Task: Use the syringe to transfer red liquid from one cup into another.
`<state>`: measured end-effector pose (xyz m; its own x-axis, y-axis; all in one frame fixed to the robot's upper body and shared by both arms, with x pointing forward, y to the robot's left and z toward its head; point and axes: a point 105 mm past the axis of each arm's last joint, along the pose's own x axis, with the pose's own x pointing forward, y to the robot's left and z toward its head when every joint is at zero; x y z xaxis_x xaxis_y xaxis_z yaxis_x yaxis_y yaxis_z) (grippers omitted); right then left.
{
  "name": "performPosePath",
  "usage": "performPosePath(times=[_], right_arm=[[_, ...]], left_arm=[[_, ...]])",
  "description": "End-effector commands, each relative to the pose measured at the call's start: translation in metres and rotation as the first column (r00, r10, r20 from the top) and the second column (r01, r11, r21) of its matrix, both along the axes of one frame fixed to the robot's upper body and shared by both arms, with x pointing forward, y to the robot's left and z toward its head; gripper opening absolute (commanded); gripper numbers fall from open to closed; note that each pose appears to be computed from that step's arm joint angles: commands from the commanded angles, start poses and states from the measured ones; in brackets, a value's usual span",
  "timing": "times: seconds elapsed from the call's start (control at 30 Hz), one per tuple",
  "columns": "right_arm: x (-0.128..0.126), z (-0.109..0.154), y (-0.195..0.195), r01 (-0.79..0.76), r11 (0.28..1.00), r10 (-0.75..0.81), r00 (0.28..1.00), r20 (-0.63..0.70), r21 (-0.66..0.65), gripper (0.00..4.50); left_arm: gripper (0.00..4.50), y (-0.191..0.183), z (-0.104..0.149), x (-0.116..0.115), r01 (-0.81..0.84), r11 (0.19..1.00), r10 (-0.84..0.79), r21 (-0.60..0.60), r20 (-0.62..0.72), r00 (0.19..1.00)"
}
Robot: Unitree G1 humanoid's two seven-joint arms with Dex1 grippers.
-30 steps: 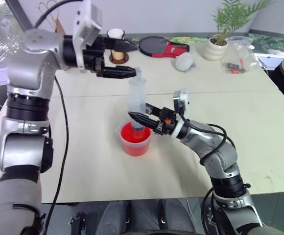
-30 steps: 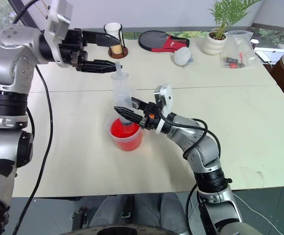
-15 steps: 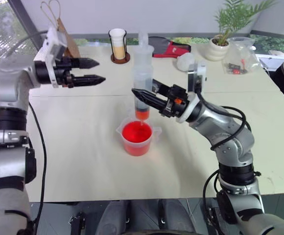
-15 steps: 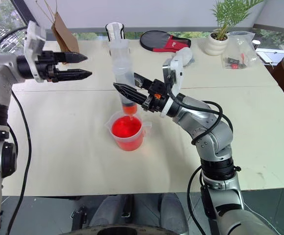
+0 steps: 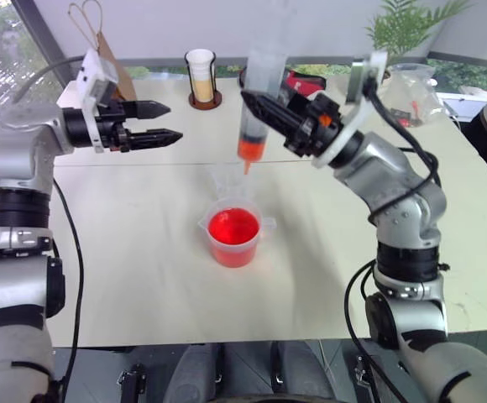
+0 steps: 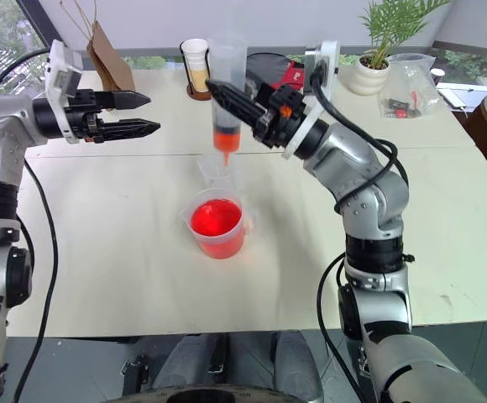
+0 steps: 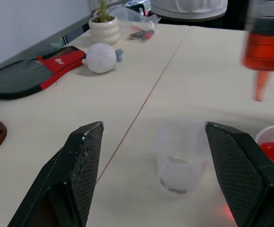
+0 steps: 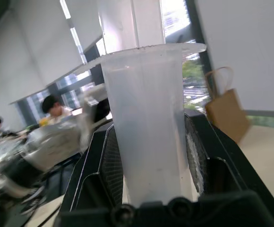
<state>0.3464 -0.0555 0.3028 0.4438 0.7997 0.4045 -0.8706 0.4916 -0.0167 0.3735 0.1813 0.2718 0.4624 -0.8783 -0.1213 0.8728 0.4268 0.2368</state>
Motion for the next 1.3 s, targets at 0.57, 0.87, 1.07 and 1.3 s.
performPosePath(times=[0.57,0.87,1.07,1.3], right_arm=[[0.036,-0.018,0.041,-0.062,0.997,0.065,0.996,0.065,-0.040,1.48],[0.034,-0.031,0.047,-0.078,0.994,0.083,0.995,0.054,-0.080,1.48],[0.032,-0.035,0.050,-0.089,0.992,0.094,0.994,0.052,-0.089,1.48],[0.030,-0.039,0.055,-0.102,0.988,0.109,0.992,0.058,-0.112,1.48]], left_arm=[[3.50,-0.031,0.101,0.017,0.041,0.994,0.002,-0.104,0.385,0.923],[3.50,-0.063,0.127,0.014,0.157,0.986,-0.118,-0.049,0.452,0.884],[3.50,-0.071,0.123,0.015,0.161,0.987,-0.146,0.007,0.459,0.877],[1.68,-0.084,0.115,0.020,0.160,0.986,-0.159,0.039,0.469,0.869]])
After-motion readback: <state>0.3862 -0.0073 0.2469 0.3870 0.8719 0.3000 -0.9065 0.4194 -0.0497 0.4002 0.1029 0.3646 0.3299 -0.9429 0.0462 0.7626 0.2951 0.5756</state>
